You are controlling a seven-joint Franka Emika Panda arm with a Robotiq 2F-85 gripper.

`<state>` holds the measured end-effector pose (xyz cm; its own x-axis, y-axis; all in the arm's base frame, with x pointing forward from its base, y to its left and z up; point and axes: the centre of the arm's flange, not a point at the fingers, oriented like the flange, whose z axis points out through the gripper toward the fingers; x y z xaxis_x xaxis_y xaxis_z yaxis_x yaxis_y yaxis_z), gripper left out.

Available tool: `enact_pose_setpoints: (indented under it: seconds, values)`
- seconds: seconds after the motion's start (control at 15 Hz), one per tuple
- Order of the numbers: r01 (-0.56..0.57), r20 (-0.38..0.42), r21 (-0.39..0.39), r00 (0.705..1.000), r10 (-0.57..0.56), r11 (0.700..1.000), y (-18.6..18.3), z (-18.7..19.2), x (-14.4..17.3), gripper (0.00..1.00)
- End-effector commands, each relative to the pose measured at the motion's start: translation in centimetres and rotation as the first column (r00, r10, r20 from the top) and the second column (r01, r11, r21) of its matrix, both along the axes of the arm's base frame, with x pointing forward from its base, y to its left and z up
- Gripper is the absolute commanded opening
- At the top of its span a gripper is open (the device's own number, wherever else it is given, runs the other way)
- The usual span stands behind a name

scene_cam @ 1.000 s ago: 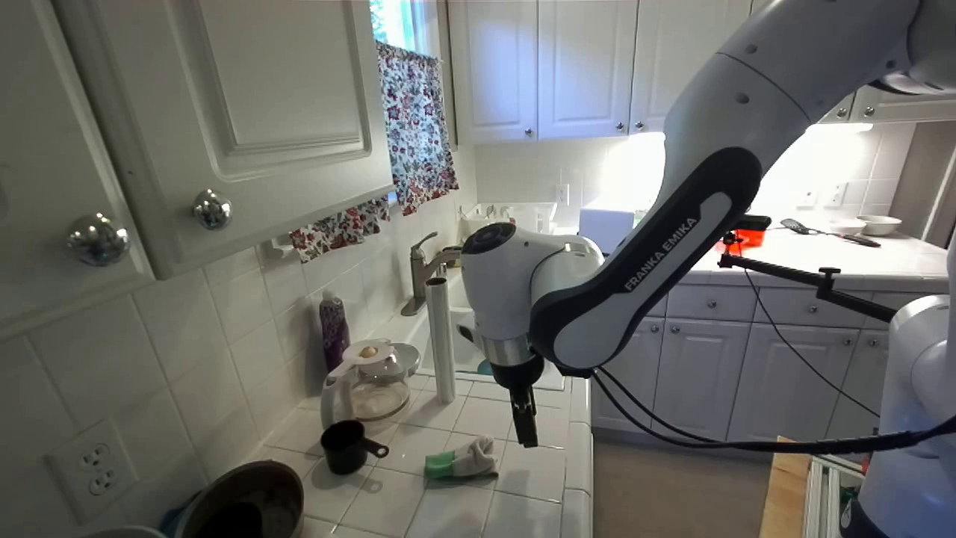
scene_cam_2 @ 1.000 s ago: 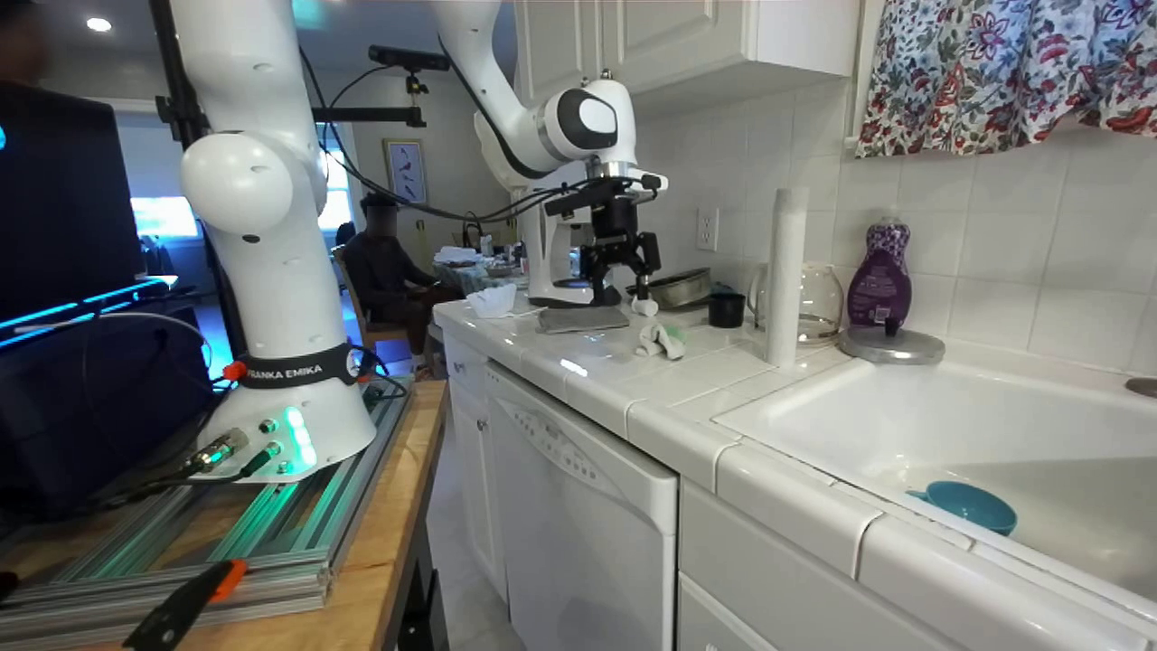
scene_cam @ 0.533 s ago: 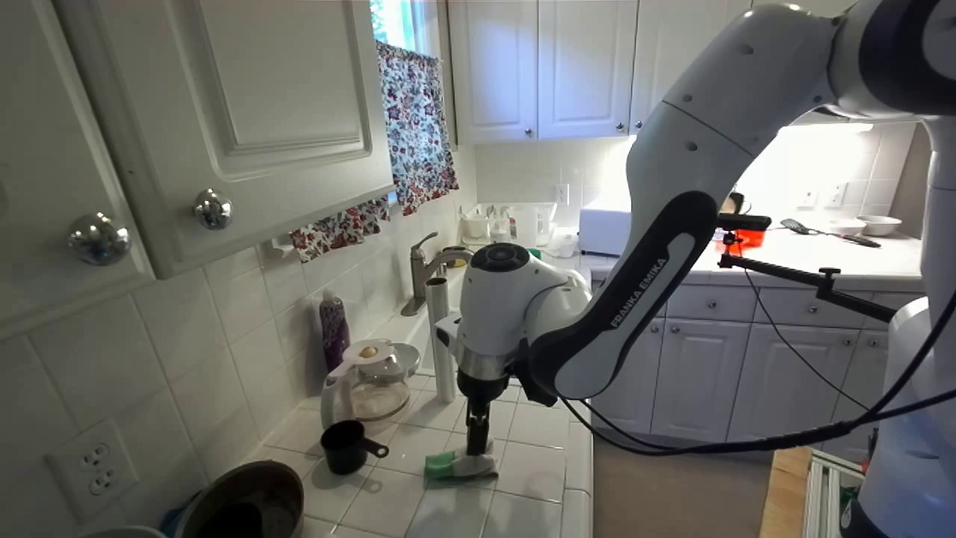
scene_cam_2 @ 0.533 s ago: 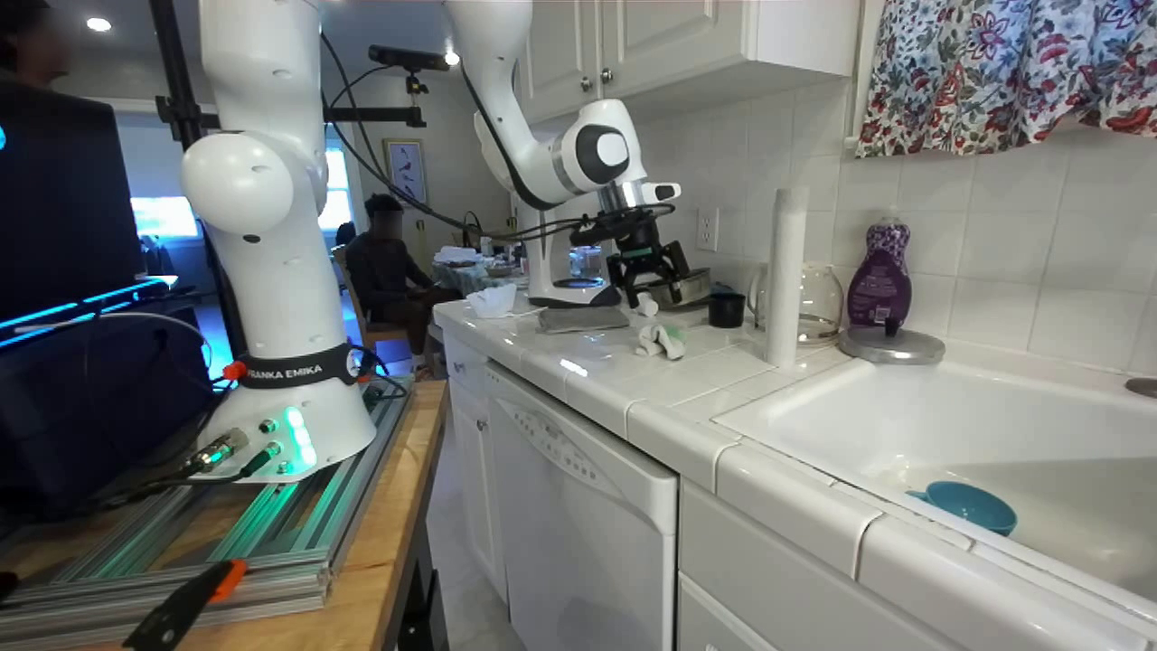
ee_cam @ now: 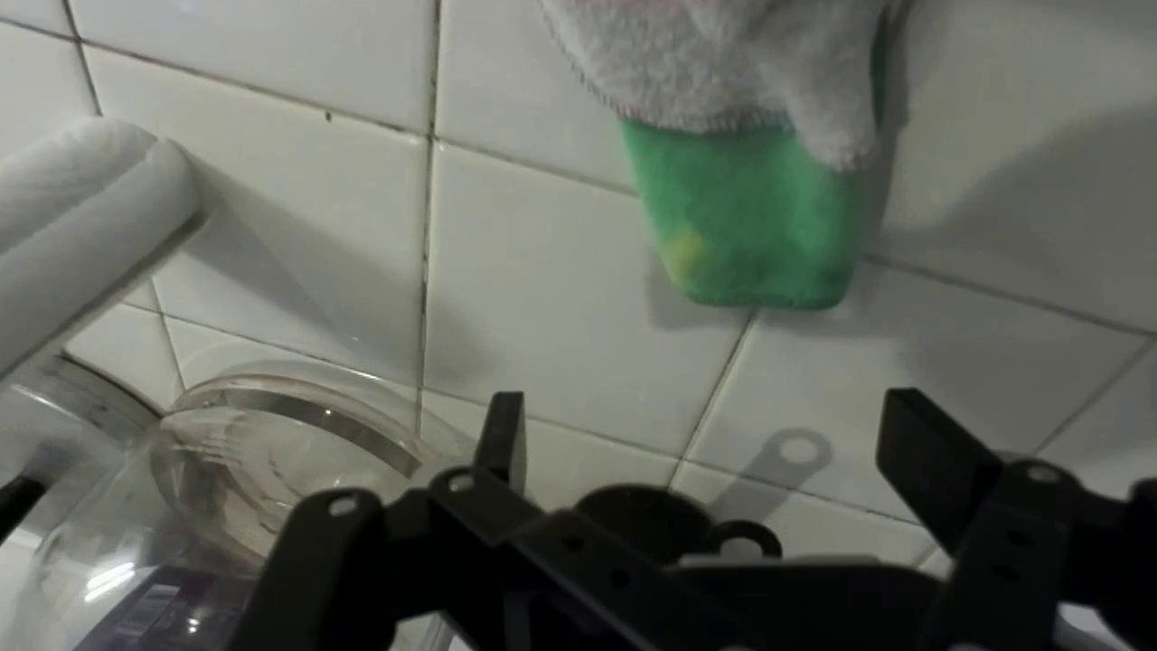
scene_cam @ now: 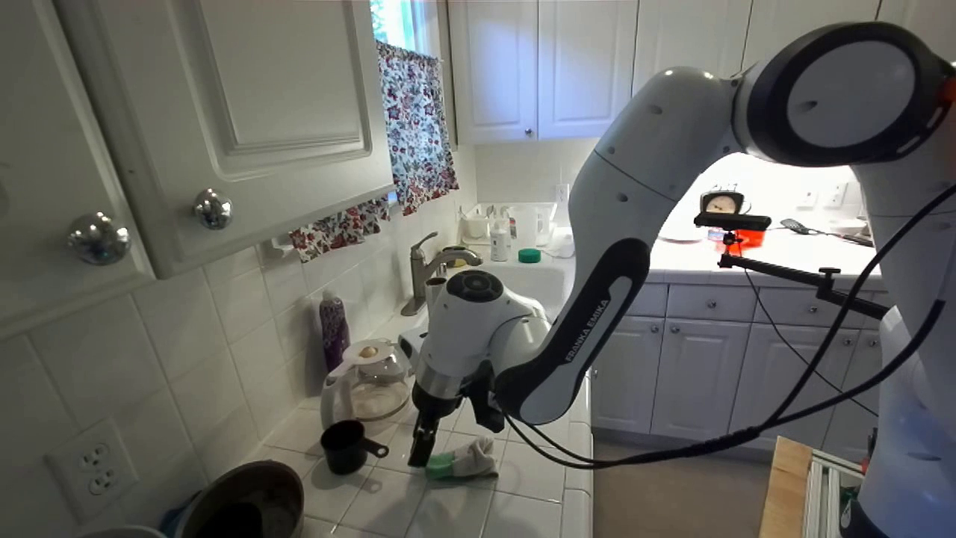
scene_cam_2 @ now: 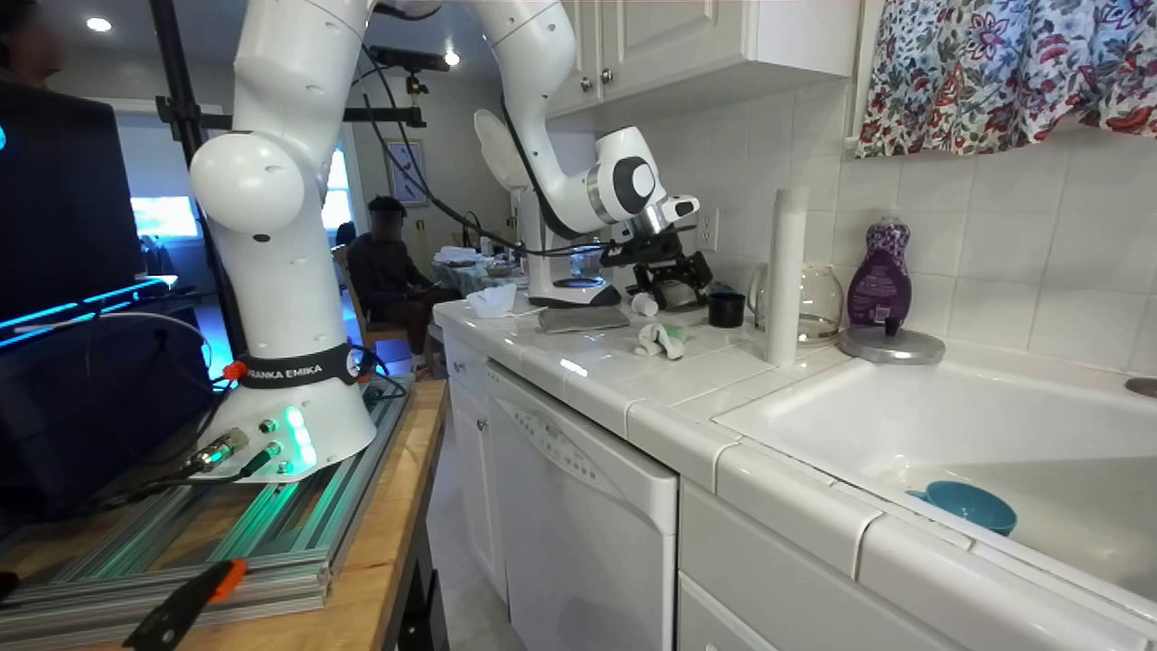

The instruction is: Move the measuring cup to the right then put the towel in the measuring cup.

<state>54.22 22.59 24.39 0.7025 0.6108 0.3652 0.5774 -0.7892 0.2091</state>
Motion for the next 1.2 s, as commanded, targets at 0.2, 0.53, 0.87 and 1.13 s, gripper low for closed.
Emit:
enact_pose_setpoints:
  seconds: [0.2,0.53,0.87,1.13]
  values:
    - [0.05,0.078,0.047,0.996,-0.054,0.998,4.7,-2.3,3.2,1.0]
    - [0.141,0.107,0.113,0.982,-0.153,0.984,5.1,-1.6,4.5,1.0]
    - [0.18,0.094,0.135,0.977,-0.193,0.974,5.6,-2.1,5.0,0.83]
    - [0.223,0.108,0.161,0.964,-0.242,0.961,5.2,-1.8,6.0,0.56]
